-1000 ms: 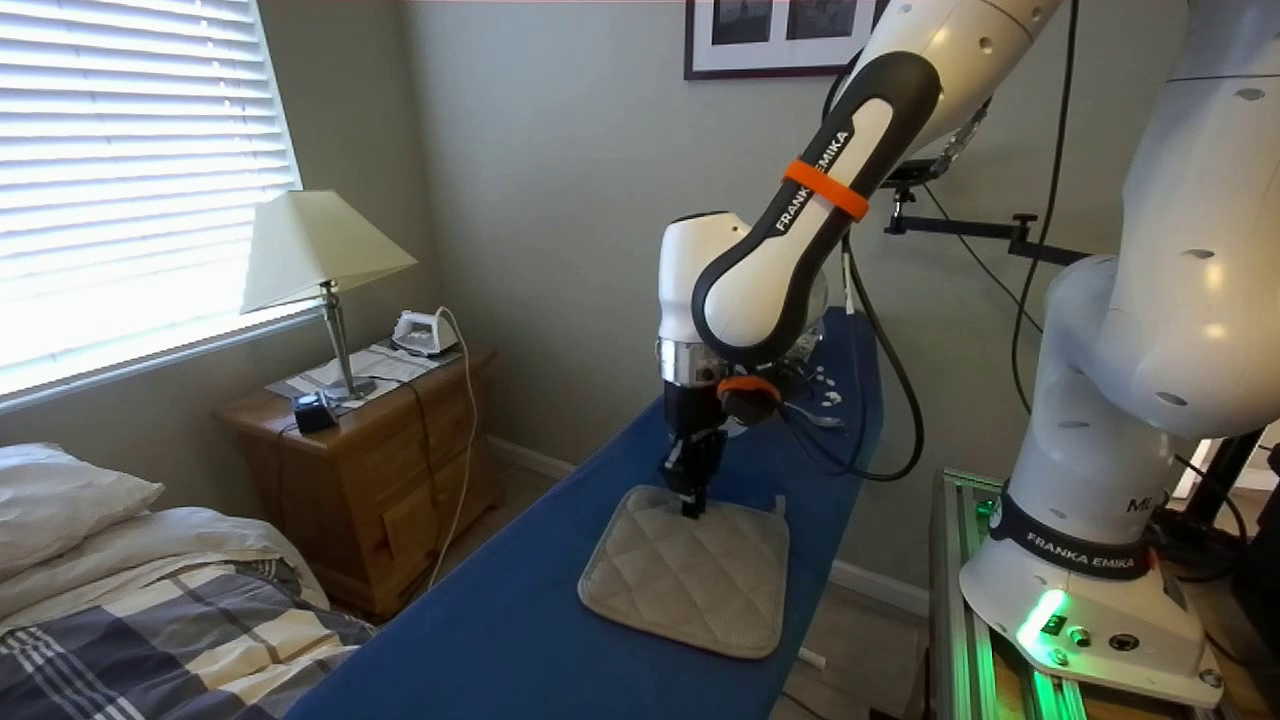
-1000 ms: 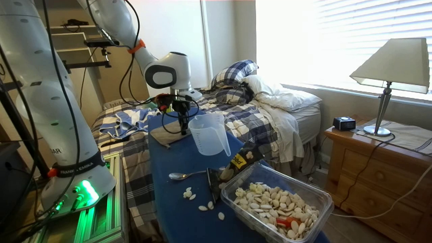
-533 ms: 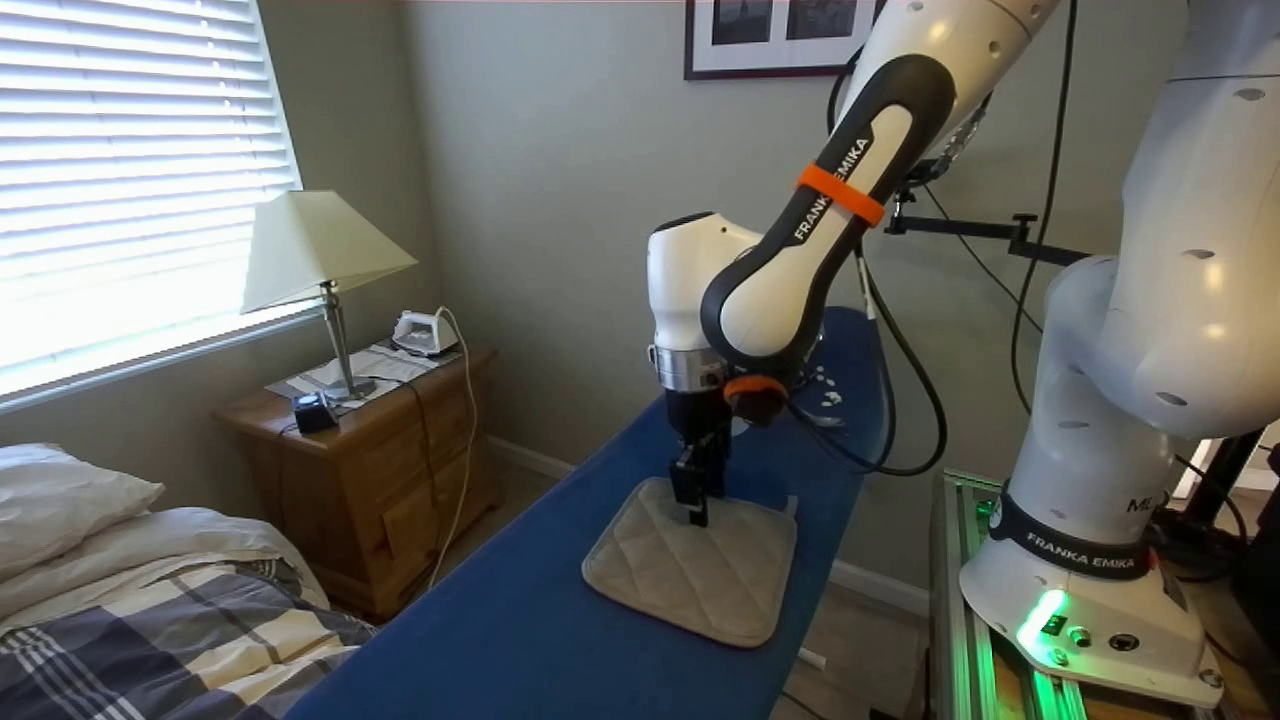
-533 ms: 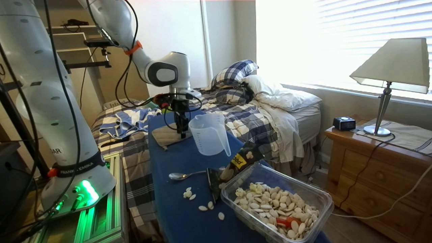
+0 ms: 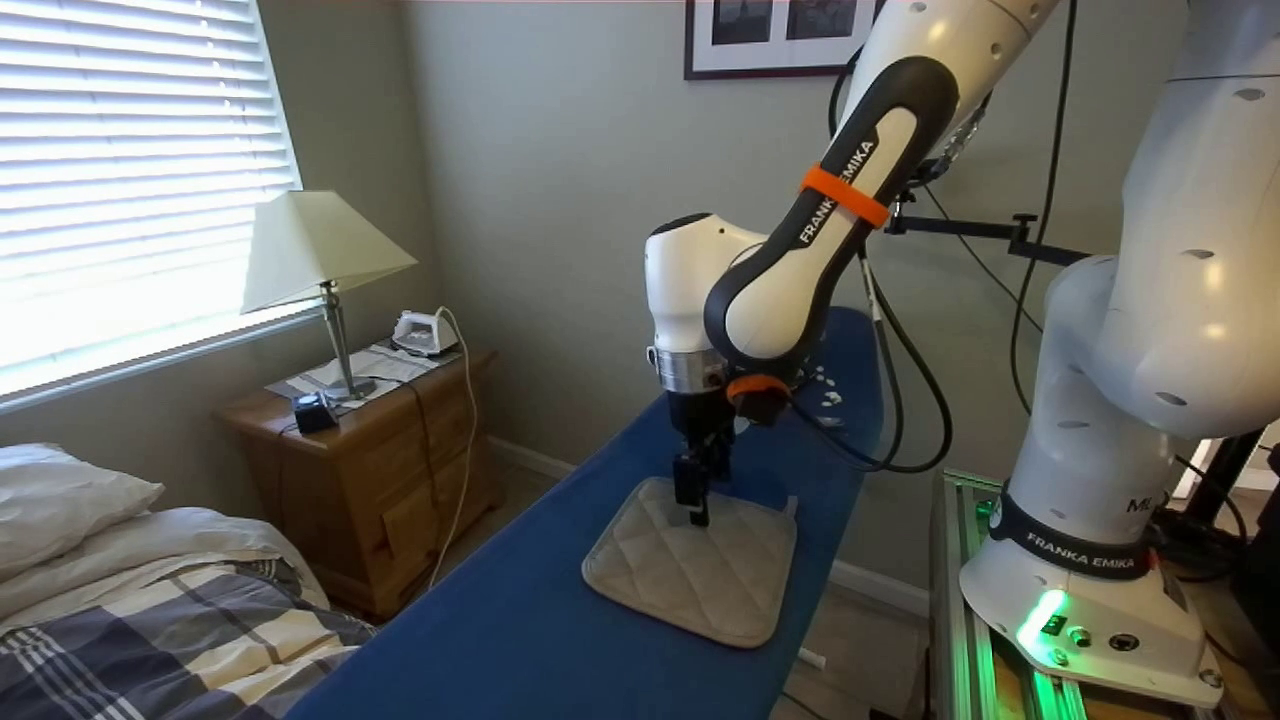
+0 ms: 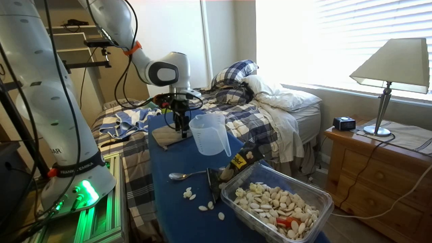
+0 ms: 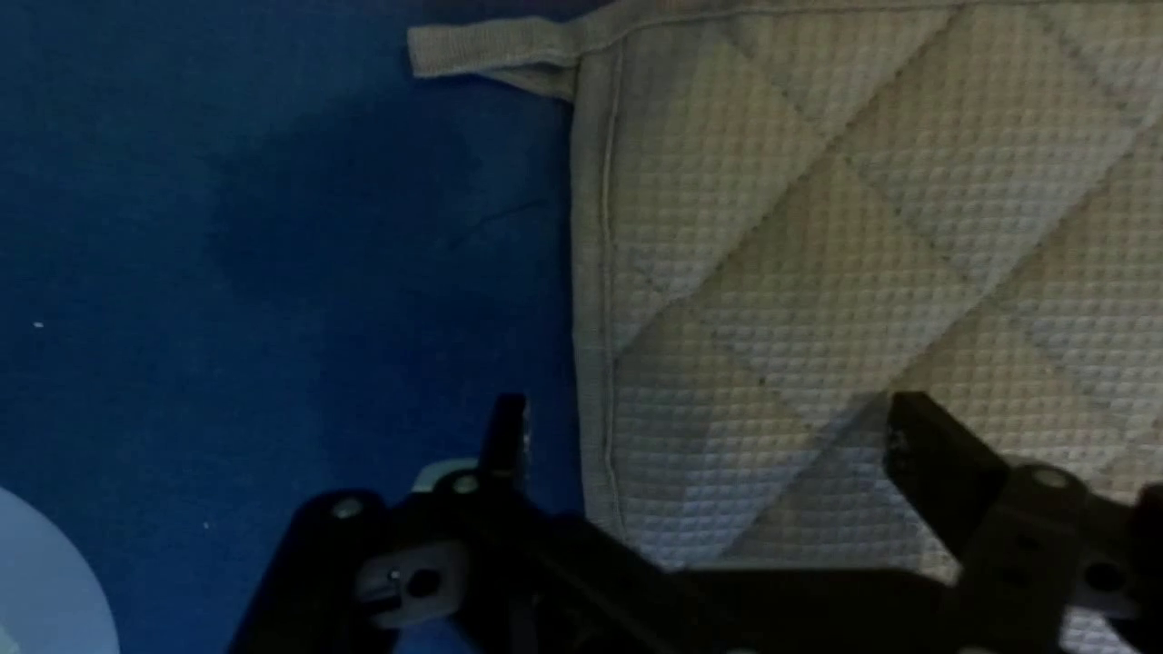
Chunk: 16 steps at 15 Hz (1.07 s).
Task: Put the mat on top of the jug
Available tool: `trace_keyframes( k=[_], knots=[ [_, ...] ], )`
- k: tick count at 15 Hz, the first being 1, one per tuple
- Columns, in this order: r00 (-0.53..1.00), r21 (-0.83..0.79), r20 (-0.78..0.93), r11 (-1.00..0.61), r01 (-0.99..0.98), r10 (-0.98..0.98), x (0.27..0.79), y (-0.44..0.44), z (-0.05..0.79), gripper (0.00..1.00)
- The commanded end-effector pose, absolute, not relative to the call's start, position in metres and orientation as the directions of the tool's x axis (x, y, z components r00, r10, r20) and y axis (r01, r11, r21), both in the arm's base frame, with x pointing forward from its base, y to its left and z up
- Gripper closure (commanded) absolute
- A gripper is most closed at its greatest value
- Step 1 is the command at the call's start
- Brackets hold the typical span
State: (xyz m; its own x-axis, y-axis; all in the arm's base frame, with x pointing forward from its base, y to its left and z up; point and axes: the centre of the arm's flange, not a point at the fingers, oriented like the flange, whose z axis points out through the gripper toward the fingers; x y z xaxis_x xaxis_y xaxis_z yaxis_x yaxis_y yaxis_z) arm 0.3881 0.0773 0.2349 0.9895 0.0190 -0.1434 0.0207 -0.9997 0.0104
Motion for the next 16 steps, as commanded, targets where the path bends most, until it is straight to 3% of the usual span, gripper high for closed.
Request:
trace_keyframes(
  k=[1,2,4,5,15,16],
  knots=[
    [0.987,0.015,-0.162,-1.0,0.024,0.022,0.387,0.07,0.228,0.0],
    [0.986,0.013,-0.165,-1.0,0.023,0.02,0.386,0.07,0.225,0.01],
    [0.984,0.013,-0.176,-1.0,0.022,0.02,0.384,0.069,0.22,0.26],
    [0.984,0.013,-0.177,-1.0,0.023,0.021,0.384,0.069,0.218,0.29],
    [0.988,0.005,-0.15,-1.0,0.022,0.021,0.383,0.084,0.246,0.97],
    [0.989,0.004,-0.145,-1.0,0.026,0.025,0.384,0.086,0.25,1.0]
  ],
)
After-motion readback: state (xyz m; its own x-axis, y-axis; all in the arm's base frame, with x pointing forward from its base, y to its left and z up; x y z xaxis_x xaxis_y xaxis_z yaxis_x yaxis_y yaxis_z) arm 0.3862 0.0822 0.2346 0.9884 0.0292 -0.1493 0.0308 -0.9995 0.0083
